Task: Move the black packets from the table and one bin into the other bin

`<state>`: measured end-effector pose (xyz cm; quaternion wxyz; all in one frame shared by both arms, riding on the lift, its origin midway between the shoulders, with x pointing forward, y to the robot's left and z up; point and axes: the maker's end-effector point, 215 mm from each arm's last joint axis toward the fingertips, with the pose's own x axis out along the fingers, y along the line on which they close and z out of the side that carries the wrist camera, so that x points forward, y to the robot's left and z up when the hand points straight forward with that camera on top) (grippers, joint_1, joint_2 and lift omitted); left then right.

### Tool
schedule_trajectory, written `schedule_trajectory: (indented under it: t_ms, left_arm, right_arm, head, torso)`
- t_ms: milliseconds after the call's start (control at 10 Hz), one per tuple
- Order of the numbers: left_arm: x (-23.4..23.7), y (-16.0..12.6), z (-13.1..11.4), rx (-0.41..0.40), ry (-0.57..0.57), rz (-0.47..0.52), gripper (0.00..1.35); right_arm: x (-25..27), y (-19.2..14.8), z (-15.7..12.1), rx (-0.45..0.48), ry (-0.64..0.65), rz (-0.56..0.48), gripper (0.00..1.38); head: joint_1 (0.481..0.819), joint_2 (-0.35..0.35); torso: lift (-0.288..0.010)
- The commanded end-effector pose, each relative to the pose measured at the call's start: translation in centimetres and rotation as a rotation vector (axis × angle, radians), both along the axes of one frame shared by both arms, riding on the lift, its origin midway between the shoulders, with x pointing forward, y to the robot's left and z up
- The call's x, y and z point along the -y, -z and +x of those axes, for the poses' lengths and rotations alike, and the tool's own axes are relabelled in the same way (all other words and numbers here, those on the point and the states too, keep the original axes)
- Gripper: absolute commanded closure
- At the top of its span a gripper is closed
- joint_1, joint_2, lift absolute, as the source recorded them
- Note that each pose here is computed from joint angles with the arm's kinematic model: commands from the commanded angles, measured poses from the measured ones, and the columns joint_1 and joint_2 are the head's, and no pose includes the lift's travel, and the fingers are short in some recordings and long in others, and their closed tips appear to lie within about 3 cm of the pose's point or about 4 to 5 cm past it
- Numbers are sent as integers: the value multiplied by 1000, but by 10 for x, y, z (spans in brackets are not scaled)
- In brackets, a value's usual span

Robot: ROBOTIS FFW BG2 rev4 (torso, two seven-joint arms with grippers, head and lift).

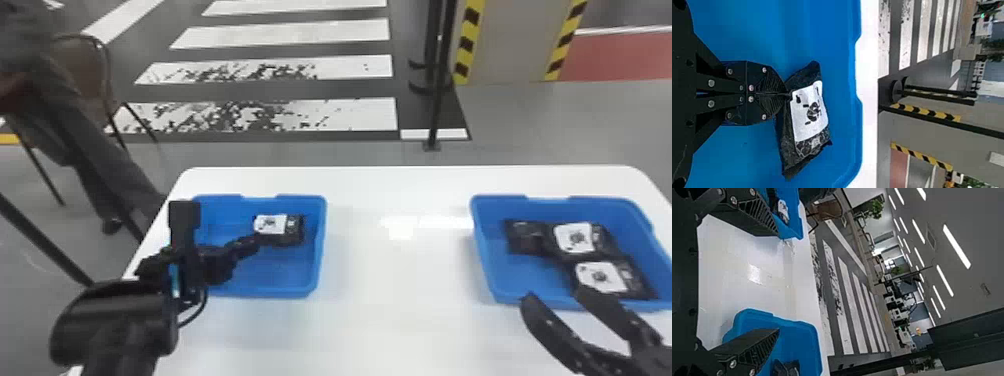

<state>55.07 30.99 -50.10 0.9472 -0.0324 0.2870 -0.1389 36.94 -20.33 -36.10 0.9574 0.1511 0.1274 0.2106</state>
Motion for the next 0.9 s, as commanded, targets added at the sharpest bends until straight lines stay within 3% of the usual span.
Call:
schedule_trajectory:
  t_ms: [0,200,400,500,800]
  left_arm:
    - [-5,-28,-2,72,-22,-47,1208]
    - [-14,-68,-18,165,-62,-120,1208]
    - [5,-106,-55,244,-56,-230,1208]
    - [22,-117,-74,270,-50,-325,1208]
    - [102,-140,-99,271,73,-459,1208]
  right_arm:
    - [0,-1,1,3,-2,-2,159]
    - [-8,-8,7,22,-19,4,159]
    - [-17,-17,18,43,-37,31,159]
    - [-25,-19,26,50,-60,50,159]
    - [-69,-46,57,117,-155,115,159]
  head:
    - [695,126]
    - [695,139]
    - [695,154]
    - [695,152]
    - [695,132]
  torso:
    - [-110]
    - [-110]
    - [-110]
    - [-110]
    - [-110]
